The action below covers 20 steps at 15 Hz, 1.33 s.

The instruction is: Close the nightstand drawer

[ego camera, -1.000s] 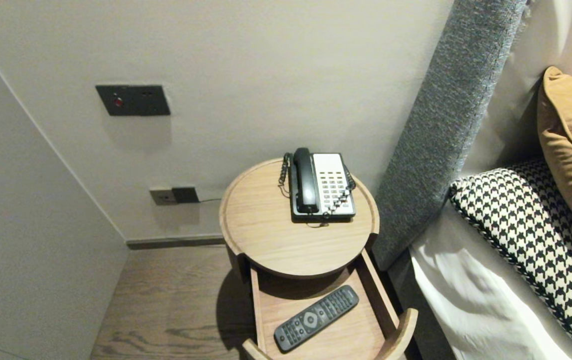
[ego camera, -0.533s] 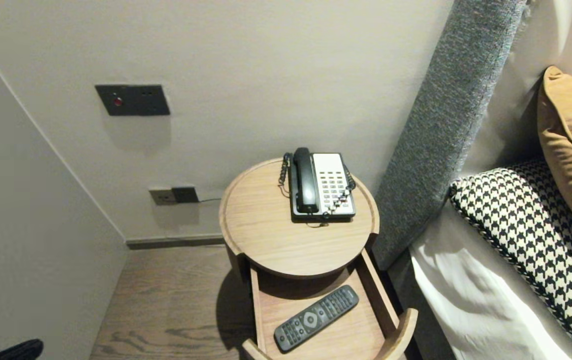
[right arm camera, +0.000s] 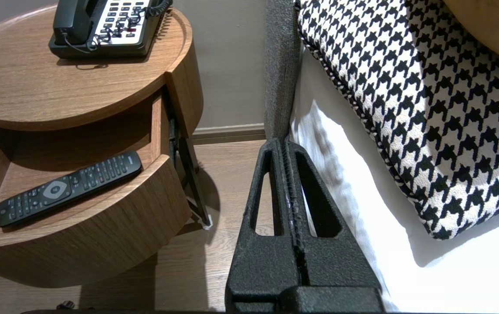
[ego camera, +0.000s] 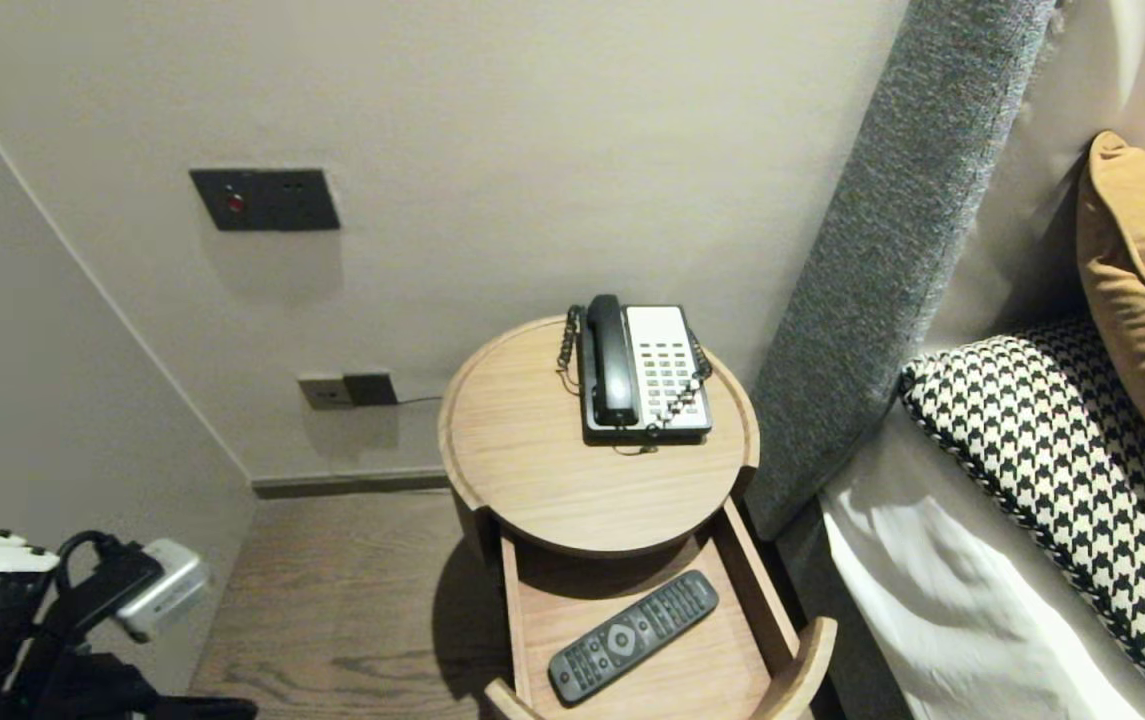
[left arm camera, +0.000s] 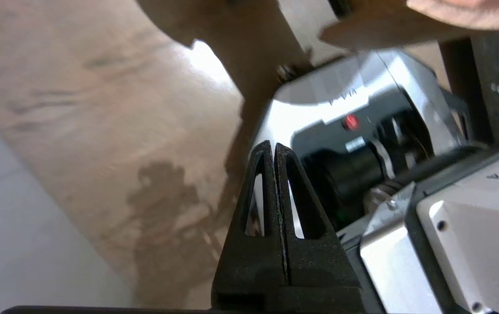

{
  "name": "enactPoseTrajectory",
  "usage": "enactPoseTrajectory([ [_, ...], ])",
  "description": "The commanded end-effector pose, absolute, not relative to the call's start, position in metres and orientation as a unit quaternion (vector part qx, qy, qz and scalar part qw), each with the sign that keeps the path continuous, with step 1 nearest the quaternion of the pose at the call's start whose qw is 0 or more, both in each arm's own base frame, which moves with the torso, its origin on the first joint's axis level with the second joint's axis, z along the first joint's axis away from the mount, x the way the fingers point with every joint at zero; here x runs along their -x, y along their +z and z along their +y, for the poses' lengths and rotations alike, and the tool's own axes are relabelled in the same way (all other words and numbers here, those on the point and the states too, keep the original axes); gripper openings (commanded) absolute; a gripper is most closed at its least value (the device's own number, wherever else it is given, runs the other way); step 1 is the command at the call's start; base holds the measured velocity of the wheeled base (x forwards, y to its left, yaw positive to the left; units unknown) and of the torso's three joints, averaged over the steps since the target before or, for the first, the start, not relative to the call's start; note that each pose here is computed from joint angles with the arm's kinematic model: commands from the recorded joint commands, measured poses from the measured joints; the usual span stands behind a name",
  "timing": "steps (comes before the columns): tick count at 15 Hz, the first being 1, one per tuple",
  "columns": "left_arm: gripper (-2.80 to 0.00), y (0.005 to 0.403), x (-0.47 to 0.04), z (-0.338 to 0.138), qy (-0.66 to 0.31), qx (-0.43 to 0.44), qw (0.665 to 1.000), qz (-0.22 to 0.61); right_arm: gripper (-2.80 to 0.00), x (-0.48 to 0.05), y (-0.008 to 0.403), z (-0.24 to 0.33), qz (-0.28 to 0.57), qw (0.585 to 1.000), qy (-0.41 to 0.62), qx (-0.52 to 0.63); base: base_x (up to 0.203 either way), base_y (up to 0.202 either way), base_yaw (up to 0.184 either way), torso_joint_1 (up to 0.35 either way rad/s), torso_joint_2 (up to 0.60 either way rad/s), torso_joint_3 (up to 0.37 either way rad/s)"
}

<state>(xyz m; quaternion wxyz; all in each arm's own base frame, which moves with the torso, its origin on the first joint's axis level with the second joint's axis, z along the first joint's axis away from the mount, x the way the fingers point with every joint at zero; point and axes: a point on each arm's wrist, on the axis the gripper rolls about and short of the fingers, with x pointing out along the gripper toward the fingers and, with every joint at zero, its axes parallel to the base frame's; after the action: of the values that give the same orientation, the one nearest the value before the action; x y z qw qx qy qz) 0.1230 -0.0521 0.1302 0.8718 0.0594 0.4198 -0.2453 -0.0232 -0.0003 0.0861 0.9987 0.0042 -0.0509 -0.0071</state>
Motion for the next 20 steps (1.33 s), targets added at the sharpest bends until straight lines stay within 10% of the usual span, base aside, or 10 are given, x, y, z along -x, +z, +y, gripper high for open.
enactPoseTrajectory([
  [1, -2.8, 0.112, -0.139, -0.067, -0.257, -0.073, 0.841, 0.471, -2.8, 0.02, 0.075, 0.0, -0.031, 0.999, -0.007, -0.004, 0.0, 0.0, 0.0, 0.0, 0.0, 0.0],
  [7, -2.8, 0.088, -0.155, -0.121, -0.306, -0.098, 0.793, 0.518, -2.8, 0.02, 0.075, 0.0, -0.031, 0.999, -0.007, -0.004, 0.0, 0.0, 0.0, 0.0, 0.0, 0.0],
  [20, -2.8, 0.064, -0.165, -0.197, -0.302, -0.111, 0.805, 0.499, -2.8, 0.02, 0.075, 0.0, -0.031, 0.999, -0.007, -0.004, 0.0, 0.0, 0.0, 0.0, 0.0, 0.0],
])
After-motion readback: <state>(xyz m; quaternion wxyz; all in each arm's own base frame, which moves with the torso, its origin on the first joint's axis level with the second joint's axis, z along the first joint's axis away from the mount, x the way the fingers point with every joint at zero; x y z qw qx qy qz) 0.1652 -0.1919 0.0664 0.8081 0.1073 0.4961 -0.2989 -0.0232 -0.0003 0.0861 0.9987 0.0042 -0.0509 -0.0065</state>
